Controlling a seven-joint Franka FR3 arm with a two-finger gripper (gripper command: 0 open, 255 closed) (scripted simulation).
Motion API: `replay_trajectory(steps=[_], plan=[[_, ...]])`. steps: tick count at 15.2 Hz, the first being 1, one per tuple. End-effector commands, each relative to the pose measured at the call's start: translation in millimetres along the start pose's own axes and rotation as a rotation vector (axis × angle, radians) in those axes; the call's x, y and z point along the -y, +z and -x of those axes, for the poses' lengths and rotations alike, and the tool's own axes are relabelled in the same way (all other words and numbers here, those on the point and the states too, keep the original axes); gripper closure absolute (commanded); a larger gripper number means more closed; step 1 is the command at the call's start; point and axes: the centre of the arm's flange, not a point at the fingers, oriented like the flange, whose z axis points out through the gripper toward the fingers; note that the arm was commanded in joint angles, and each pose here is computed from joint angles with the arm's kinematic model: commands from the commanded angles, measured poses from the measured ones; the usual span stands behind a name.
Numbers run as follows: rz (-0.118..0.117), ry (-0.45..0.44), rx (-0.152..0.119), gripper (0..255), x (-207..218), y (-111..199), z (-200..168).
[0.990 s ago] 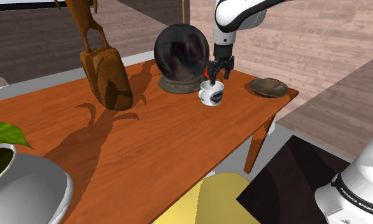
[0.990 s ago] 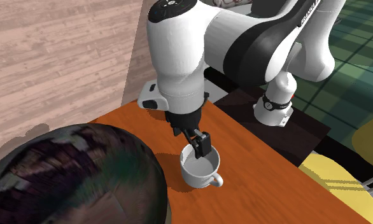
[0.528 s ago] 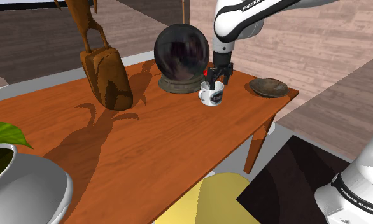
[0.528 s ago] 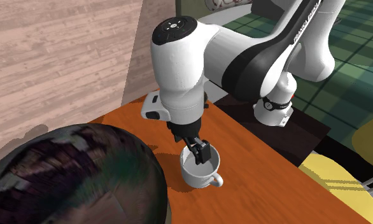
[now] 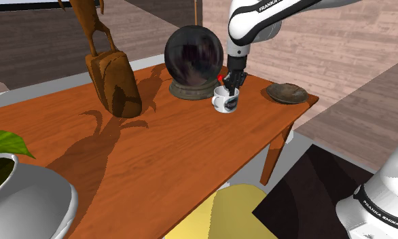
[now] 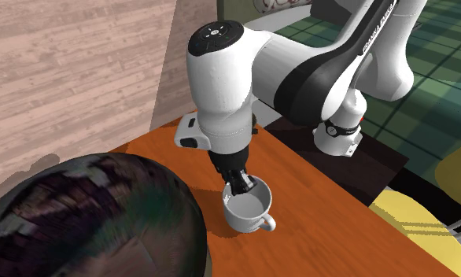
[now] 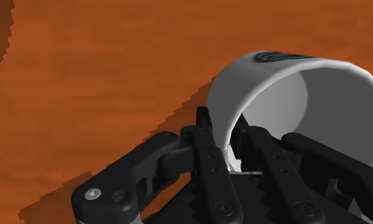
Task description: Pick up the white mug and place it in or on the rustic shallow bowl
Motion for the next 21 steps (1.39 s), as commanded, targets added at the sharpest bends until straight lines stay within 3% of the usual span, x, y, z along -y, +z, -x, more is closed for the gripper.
replay_trajectory(steps=[1,7,21], plan=[[0.000,0.000,0.000,255,0.0,0.0,0.0],[0.000,0.000,0.000,255,0.0,0.0,0.0],[0.000,0.000,0.000,255,3.8,-73.7,3.6]])
